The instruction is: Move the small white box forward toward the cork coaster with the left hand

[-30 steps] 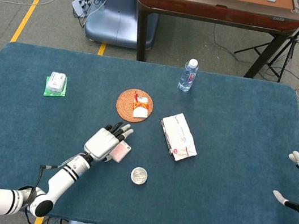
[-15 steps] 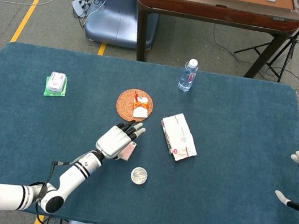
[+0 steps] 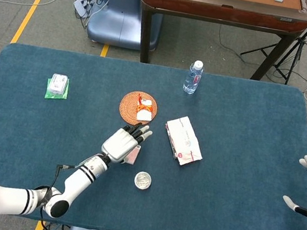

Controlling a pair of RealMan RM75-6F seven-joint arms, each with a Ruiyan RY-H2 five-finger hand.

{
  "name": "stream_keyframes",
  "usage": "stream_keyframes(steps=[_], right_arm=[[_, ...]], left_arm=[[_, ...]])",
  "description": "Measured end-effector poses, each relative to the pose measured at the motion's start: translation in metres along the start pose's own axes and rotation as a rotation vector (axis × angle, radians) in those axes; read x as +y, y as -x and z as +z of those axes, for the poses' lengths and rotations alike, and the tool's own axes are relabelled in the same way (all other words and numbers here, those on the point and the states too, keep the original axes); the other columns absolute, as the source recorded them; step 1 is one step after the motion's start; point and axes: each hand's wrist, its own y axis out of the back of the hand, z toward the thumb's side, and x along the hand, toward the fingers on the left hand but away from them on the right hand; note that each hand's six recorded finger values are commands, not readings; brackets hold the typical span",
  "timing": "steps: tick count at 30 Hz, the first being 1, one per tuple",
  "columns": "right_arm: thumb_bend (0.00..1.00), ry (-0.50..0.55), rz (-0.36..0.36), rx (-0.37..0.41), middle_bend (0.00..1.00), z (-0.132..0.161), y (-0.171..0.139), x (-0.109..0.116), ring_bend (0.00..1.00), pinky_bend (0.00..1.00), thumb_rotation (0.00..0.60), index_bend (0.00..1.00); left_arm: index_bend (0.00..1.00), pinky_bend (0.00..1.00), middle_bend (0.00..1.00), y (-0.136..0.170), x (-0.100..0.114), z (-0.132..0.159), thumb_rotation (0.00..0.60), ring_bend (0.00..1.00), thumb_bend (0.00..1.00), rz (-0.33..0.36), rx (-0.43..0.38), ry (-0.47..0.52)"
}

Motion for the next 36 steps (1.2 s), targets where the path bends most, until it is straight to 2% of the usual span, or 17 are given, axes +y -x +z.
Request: stream_keyframes(steps=[12, 23, 29, 36], right_arm=[[0.00, 0.008, -0.004, -0.004, 0.21, -0.002, -0.001, 0.002, 0.22, 0.46, 0.600, 0.04], [0.00, 0.012, -0.008, -0.008, 0.21, -0.005, -0.001, 0.004, 0.22, 0.46, 0.600, 0.04], [0.00, 0.003, 0.008, -0.003, 0.21, -0.004, 0.001, 0.000, 0.22, 0.46, 0.600, 0.04], [0.00, -0.012, 0.018, 0.011, 0.21, 0.002, 0.000, -0.004, 0.22, 0.46, 0.600, 0.04]], left_arm=[[0.00, 0.24, 0.00, -0.016, 0.000, 0.011, 0.600, 0.00, 0.00, -0.007, -0.007, -0.002], [0.00, 0.24, 0.00, -0.029, 0.014, 0.016, 0.600, 0.00, 0.00, 0.029, 0.003, 0.016], [0.00, 0.24, 0.00, -0.014, 0.026, 0.010, 0.600, 0.00, 0.00, 0.062, 0.020, 0.018], [0.00, 0.24, 0.00, 0.032, 0.041, -0.017, 0.600, 0.00, 0.00, 0.090, 0.090, 0.007]])
